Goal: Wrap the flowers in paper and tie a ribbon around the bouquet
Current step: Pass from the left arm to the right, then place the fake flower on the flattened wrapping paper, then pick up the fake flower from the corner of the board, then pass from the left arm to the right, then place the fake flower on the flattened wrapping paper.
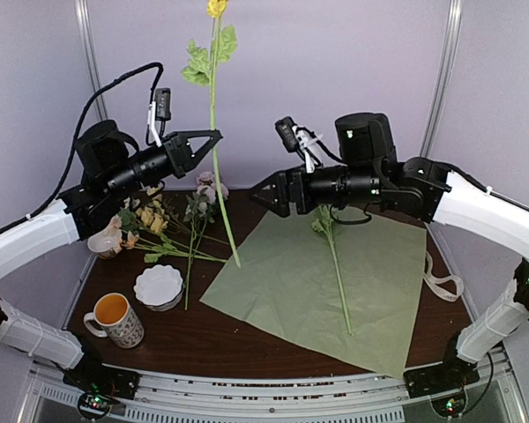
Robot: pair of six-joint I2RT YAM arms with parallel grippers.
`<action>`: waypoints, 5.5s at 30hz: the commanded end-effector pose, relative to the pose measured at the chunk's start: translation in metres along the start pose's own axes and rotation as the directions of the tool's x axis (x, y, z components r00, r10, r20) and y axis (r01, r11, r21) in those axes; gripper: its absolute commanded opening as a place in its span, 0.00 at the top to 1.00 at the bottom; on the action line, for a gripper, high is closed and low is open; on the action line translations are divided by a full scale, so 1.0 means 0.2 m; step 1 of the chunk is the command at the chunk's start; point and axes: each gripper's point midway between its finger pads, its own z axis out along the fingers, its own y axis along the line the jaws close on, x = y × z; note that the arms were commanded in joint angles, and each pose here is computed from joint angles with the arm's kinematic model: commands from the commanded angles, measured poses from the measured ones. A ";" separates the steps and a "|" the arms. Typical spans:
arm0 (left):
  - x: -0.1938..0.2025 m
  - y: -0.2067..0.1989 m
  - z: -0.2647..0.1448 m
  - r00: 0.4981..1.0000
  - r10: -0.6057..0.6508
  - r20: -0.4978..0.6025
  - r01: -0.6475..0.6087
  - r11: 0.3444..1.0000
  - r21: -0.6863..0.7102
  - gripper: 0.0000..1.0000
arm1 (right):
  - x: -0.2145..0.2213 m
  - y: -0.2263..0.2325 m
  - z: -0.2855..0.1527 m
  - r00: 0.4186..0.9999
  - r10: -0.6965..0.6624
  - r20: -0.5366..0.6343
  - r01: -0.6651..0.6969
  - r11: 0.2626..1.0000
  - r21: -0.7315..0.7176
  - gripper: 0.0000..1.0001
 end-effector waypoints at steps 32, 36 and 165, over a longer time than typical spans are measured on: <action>0.44 0.60 -0.06 0.844 -0.071 -0.531 -0.221 0.857 -0.465 0.22 | 0.56 -0.97 -0.17 0.870 0.387 -0.307 -0.101 0.747 0.657 1.00; 0.67 0.95 -0.18 0.778 -0.252 -0.575 -0.174 0.793 -0.583 0.23 | 0.76 -1.15 -0.11 0.805 0.441 -0.396 -0.017 0.686 0.728 1.00; 1.56 1.54 -0.27 0.397 -0.526 -0.753 -0.223 0.740 -0.635 0.65 | 1.07 -1.36 -0.23 0.744 0.535 -0.400 0.030 0.571 0.821 0.55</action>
